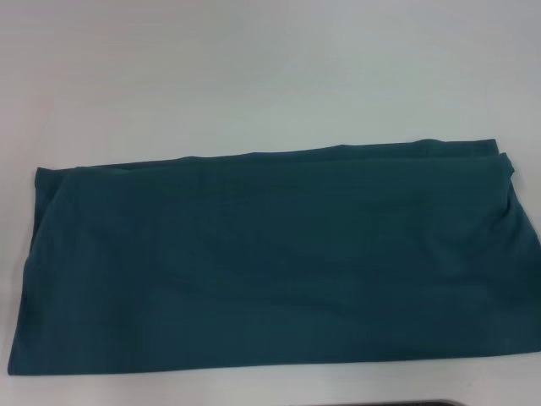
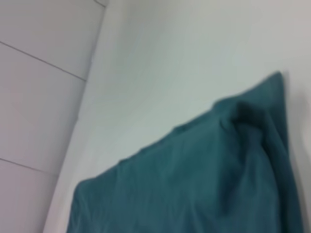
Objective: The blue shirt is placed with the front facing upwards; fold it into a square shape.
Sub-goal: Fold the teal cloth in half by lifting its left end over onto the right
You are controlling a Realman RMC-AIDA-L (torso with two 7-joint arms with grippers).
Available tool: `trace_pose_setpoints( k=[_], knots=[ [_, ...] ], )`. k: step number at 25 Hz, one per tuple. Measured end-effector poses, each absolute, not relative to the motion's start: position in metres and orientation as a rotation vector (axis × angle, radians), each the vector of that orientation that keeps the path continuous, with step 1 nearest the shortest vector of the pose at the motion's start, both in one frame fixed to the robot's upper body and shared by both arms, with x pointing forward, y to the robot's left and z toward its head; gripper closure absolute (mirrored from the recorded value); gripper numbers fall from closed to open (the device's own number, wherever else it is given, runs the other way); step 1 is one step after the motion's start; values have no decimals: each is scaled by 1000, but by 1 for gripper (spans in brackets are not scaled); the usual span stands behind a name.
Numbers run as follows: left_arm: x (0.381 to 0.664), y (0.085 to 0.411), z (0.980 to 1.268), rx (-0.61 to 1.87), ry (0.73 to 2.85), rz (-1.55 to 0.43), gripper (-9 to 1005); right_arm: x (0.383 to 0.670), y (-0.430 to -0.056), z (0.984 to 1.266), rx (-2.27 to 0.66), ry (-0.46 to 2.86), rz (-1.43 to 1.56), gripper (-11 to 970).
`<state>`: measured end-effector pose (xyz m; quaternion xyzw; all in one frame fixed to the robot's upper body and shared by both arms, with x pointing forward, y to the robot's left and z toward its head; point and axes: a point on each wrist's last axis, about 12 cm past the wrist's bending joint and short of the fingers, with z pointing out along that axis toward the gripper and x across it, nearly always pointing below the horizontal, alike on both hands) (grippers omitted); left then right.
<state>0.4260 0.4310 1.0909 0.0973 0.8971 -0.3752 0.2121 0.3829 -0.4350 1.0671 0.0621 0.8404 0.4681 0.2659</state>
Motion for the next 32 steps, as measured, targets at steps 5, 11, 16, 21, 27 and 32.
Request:
trace_pose_setpoints(
  k=[5, 11, 16, 21, 27, 32],
  knots=[
    [444, 424, 1097, 251, 2421, -1064, 932, 398, -430, 1072, 124, 2251, 1278, 535],
    [469, 409, 1104, 251, 2364, -1090, 924, 412, -425, 1075, 97, 2241, 1290, 535],
    [494, 395, 1107, 254, 2326, -1063, 924, 422, -424, 1078, 104, 2234, 1286, 534],
    [508, 388, 1111, 241, 2320, -1057, 927, 427, -424, 1080, 119, 2230, 1283, 534],
    [509, 389, 1115, 214, 2338, -1086, 909, 431, -427, 1080, 143, 2228, 1259, 535],
    [509, 389, 1116, 224, 2359, -1085, 792, 434, -427, 1081, 141, 2224, 1254, 534]
  ],
)
